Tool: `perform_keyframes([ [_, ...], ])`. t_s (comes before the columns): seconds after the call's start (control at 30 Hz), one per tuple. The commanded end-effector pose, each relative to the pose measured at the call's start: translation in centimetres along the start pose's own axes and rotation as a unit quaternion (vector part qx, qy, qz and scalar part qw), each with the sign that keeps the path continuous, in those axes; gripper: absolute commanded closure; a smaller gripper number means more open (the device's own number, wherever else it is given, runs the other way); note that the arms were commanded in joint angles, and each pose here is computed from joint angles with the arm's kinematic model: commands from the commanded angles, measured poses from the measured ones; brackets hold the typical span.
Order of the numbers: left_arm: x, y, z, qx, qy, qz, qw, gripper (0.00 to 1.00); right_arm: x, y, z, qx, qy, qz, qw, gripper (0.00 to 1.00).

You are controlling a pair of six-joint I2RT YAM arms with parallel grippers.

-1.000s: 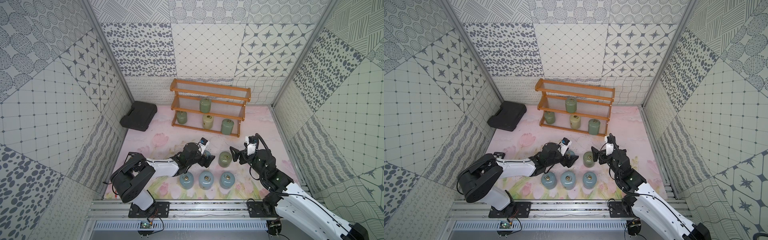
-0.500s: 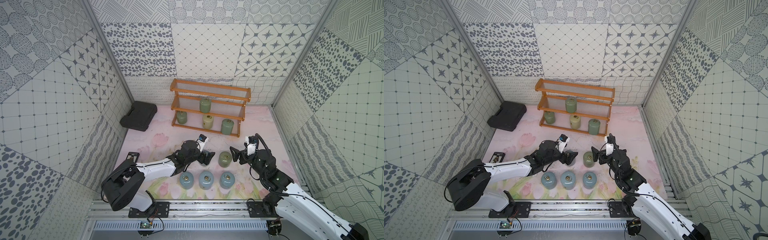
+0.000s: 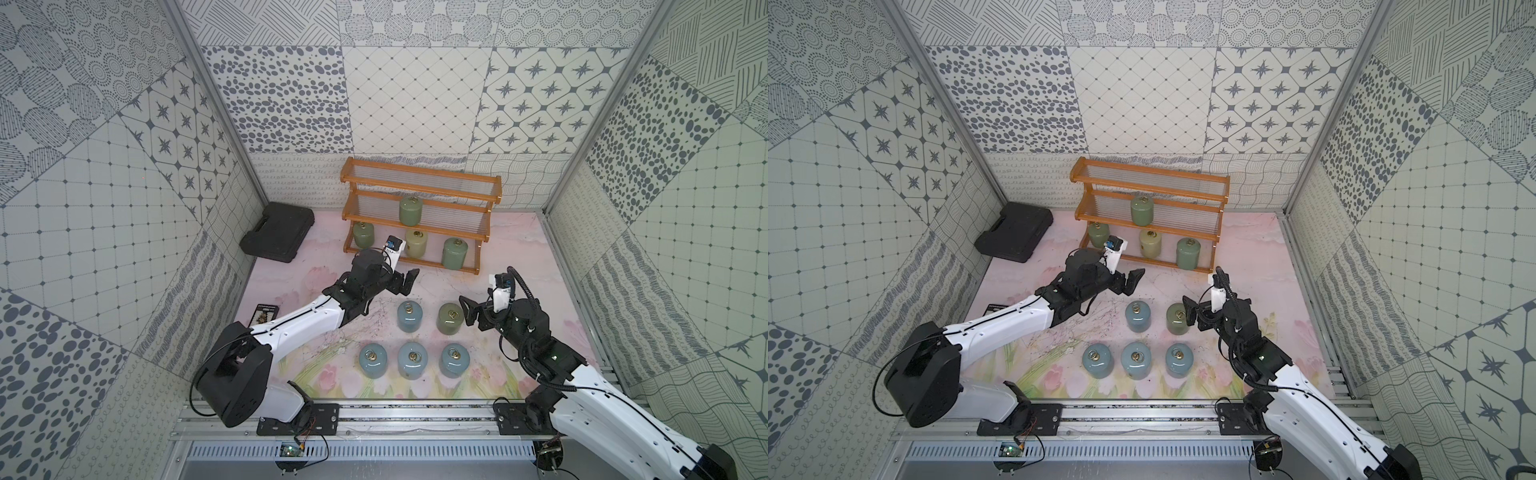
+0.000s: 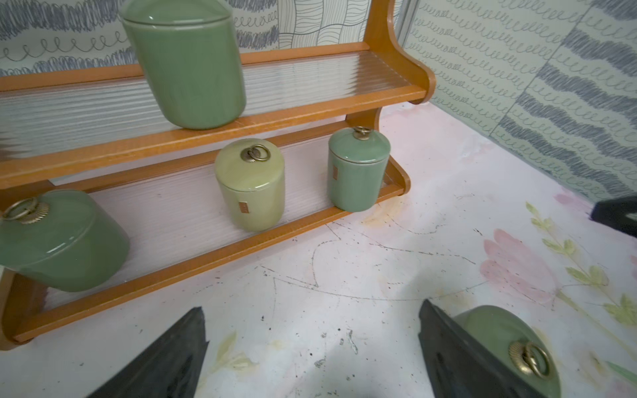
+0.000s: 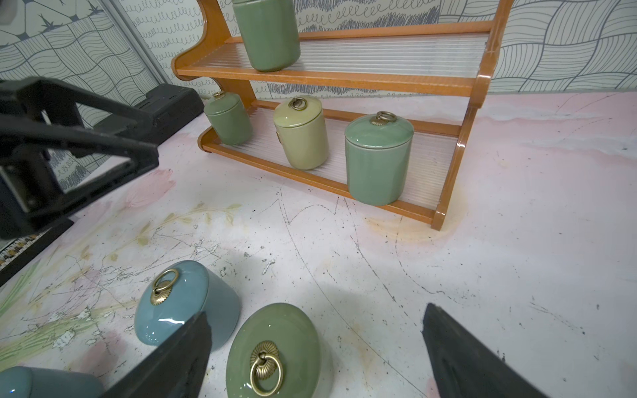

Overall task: Remove the tea canisters from the shelf
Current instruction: Place the tea canister at the center of the board, then pick up the tea canister from the shelf.

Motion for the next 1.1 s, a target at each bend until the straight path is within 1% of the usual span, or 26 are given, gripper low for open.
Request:
perform_keyframes([
  [0.0,1.7,2.9,1.5,-0.003,0.021,0.036,0.999,0.00,0.0,0.8,0.4,-0.018,-0.003,0.012,1.000,0.01],
  [0.27,4.1,7.3,6.2,-0.041,0.017,0.035,0.998,0.00,0.0,1.5,1.2,-0.022,-0.007,0.010,1.000,0.01],
  [0.43,4.3,9.2,8.1,-0.075,-0.003,0.041,0.996,0.00,0.0,1.8,1.5,-0.020,-0.011,0.005,1.000,0.01],
  [0.53,4.3,10.0,9.3,-0.088,-0.014,0.043,0.995,0.00,0.0,1.6,1.6,-0.018,-0.012,0.004,1.000,0.01],
  [0.7,4.7,10.7,11.1,-0.088,-0.017,0.035,0.995,0.00,0.0,1.6,1.7,-0.015,-0.011,-0.004,1.000,0.01],
  [0.8,5.0,10.9,11.9,-0.097,-0.015,0.033,0.995,0.00,-0.1,1.7,1.7,-0.017,-0.013,-0.006,1.000,0.01],
  [1.07,5.9,11.3,14.0,-0.101,-0.014,0.029,0.994,0.00,-0.3,1.7,1.5,-0.018,-0.018,-0.007,1.000,0.01],
])
Point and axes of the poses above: each gripper's point midway between its finger pads, its own z axis out along the fingers, its own x axis along the line the jaws close on, y = z × x, the point moved 10 cm from there along -z, back along the fingers, and after that the axes turned 15 degrees about -z, right-handed, at the moved point
